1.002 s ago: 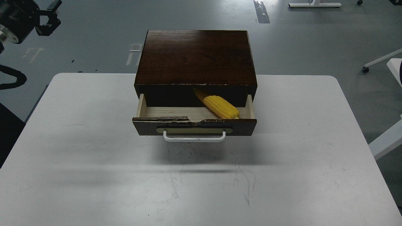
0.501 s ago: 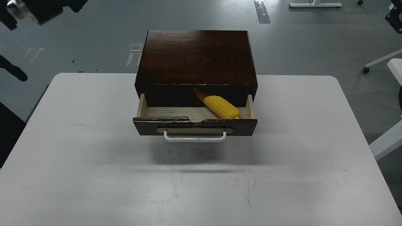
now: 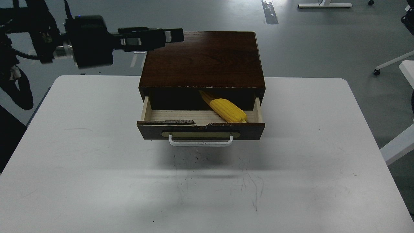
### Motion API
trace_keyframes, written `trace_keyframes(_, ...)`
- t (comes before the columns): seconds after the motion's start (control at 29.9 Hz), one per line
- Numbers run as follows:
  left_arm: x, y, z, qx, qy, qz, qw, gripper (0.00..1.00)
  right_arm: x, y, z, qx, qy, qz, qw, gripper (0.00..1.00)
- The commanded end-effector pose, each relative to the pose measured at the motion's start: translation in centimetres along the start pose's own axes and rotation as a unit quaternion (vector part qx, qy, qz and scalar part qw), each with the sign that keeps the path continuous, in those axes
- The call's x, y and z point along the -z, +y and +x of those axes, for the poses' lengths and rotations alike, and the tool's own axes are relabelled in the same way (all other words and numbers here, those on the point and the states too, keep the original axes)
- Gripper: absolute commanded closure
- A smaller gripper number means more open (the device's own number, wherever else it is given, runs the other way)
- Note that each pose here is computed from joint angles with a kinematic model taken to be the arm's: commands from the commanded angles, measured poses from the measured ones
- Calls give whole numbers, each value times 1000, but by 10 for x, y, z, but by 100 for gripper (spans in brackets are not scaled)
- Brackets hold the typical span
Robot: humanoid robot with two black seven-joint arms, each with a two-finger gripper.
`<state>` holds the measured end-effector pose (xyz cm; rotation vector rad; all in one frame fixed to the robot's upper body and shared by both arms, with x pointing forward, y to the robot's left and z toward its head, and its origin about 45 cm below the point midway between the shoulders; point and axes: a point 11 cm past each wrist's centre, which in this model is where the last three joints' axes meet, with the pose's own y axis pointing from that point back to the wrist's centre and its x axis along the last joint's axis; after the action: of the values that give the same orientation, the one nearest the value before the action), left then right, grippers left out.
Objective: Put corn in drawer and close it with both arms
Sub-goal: 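Move the left gripper to the front of the open drawer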
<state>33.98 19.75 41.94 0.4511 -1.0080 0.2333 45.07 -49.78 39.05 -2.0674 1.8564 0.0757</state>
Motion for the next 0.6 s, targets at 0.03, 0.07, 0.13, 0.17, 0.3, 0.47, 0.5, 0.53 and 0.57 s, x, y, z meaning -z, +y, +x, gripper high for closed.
trace_keyframes(0.03,4,-11,-32,62,-45,18,997,100,-1,3,9,-13,5,-1,1000,0)
trace_keyframes(0.07,7,-13,-38,76,-63,28,995,100,-1,3,9,-13,5,-1,1000,0)
trace_keyframes(0.13,4,-21,-47,89,-71,19,993,100,-2,3,9,-13,5,-2,1000,0)
trace_keyframes(0.17,1,-25,-51,92,-72,11,993,100,-2,3,9,-13,5,-2,1000,0)
trace_keyframes(0.3,-18,-54,-76,126,-67,-38,989,100,-2,3,9,-14,5,-2,1000,0)
trace_keyframes(0.47,-15,-66,-92,156,-113,-31,981,100,-4,4,9,-14,4,-4,1000,0)
trace_keyframes(0.5,-14,-69,-95,161,-120,-30,979,100,-5,5,10,-15,4,-5,1000,0)
trace_keyframes(0.53,-10,-73,-99,168,-129,-26,977,100,-10,8,13,-18,3,-10,1000,0)
trace_keyframes(0.57,-8,-75,-104,175,-132,-24,975,100,-20,13,16,-24,-2,-19,1000,0)
